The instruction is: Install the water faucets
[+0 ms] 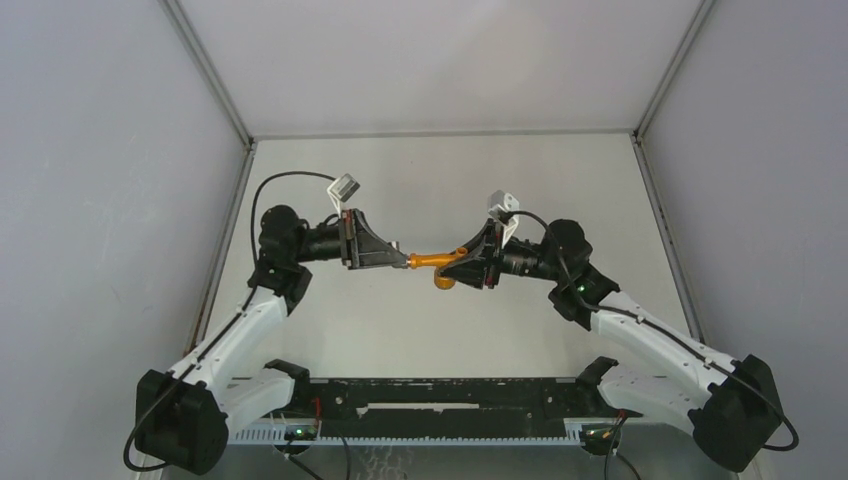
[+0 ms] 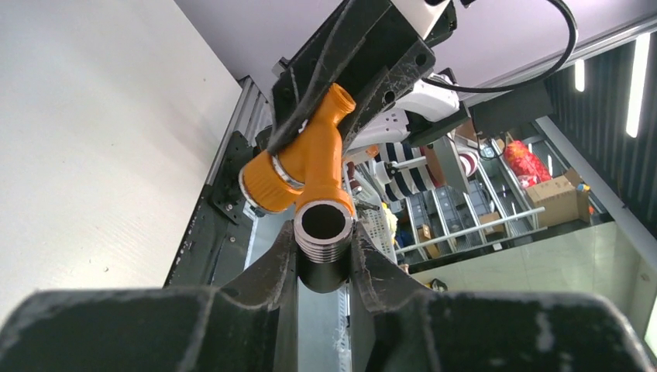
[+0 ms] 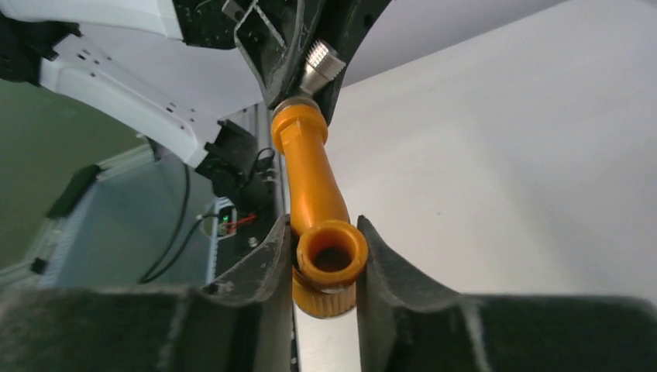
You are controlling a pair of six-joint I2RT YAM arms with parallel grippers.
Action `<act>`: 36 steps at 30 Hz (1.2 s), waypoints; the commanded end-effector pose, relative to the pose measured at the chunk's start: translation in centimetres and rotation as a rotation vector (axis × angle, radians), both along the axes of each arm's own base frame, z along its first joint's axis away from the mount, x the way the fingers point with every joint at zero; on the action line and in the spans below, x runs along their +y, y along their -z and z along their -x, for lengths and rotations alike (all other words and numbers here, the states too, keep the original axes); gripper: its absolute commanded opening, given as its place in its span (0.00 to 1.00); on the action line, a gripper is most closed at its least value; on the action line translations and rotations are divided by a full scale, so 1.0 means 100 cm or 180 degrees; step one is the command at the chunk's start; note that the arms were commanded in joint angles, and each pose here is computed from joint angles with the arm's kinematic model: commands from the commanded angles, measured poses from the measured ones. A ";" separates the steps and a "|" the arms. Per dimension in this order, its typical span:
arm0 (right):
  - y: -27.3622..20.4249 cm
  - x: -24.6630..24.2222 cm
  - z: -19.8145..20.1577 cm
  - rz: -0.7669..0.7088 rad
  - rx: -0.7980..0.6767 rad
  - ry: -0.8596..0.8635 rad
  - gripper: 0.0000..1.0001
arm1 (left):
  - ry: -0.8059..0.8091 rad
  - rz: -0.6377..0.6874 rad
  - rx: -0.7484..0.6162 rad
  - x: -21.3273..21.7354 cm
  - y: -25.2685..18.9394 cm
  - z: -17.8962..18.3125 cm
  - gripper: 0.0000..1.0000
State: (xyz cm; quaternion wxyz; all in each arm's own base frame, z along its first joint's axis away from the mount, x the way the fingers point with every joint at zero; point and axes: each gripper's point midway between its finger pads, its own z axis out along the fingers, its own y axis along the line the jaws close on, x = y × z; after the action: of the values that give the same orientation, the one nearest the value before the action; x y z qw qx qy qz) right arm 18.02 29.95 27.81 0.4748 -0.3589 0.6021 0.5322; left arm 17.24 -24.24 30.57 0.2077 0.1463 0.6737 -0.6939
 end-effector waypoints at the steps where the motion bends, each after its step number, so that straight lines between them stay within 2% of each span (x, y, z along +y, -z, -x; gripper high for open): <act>1: -0.033 0.001 0.004 -0.0237 0.0277 -0.0075 0.23 | 0.0033 0.0009 -0.0506 0.002 -0.028 0.004 0.00; 5: -0.041 -0.006 -0.004 -0.0217 0.1302 0.0011 0.12 | -0.0084 -0.0278 -0.0559 0.003 -0.012 -0.003 0.00; 6: -0.039 -0.008 -0.006 -0.0164 0.1610 0.0021 0.10 | -0.0133 -0.0354 -0.0685 0.003 -0.009 -0.009 0.00; 10: -0.025 -0.015 -0.010 -0.0018 0.2976 -0.0069 0.05 | -0.0223 -0.0484 -0.0723 0.002 0.005 -0.023 0.00; 11: -0.017 -0.014 -0.008 0.0047 0.3470 -0.0163 0.11 | -0.0245 -0.0505 -0.0732 0.001 0.007 -0.027 0.00; 13: -0.007 -0.015 -0.004 0.0131 0.4037 -0.0280 0.32 | -0.0307 -0.0555 -0.0759 0.001 0.014 -0.034 0.00; 16: -0.013 -0.016 -0.002 -0.0080 0.4291 -0.0342 0.67 | -0.0392 -0.0594 -0.0735 0.001 0.019 -0.040 0.00; 20: -0.041 -0.027 -0.006 -0.0336 0.4080 -0.0376 0.91 | -0.0390 -0.0531 -0.0472 -0.001 0.021 -0.041 0.00; 26: -0.034 -0.048 -0.017 -0.0218 0.3605 -0.0012 0.99 | -0.0387 -0.0406 -0.0056 -0.005 0.020 -0.044 0.00; 27: -0.027 -0.052 -0.019 -0.0129 0.3304 0.0120 0.98 | -0.0409 -0.0352 -0.0048 -0.006 0.015 -0.045 0.00; 28: -0.021 -0.055 -0.024 -0.0086 0.3207 0.0331 0.98 | -0.0417 -0.0329 0.0003 -0.006 0.012 -0.046 0.00; 31: -0.005 -0.068 -0.038 0.0120 0.2209 0.1003 0.96 | -0.0434 -0.0272 0.0033 -0.006 0.002 -0.046 0.00; 34: -0.007 -0.067 -0.036 -0.0087 0.1324 0.1072 0.97 | -0.0422 -0.0232 0.0007 -0.006 -0.007 -0.044 0.00; 36: -0.013 -0.066 -0.039 -0.0325 0.0975 0.1144 0.99 | -0.0417 -0.0222 0.0018 -0.006 -0.010 -0.043 0.00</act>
State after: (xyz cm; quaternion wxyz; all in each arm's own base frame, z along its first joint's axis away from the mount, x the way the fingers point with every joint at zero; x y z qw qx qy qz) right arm 19.66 24.06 28.79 0.3053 -0.0789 0.7536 0.5767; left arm 21.85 -24.95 28.70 0.2243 0.0965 0.7292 -0.6393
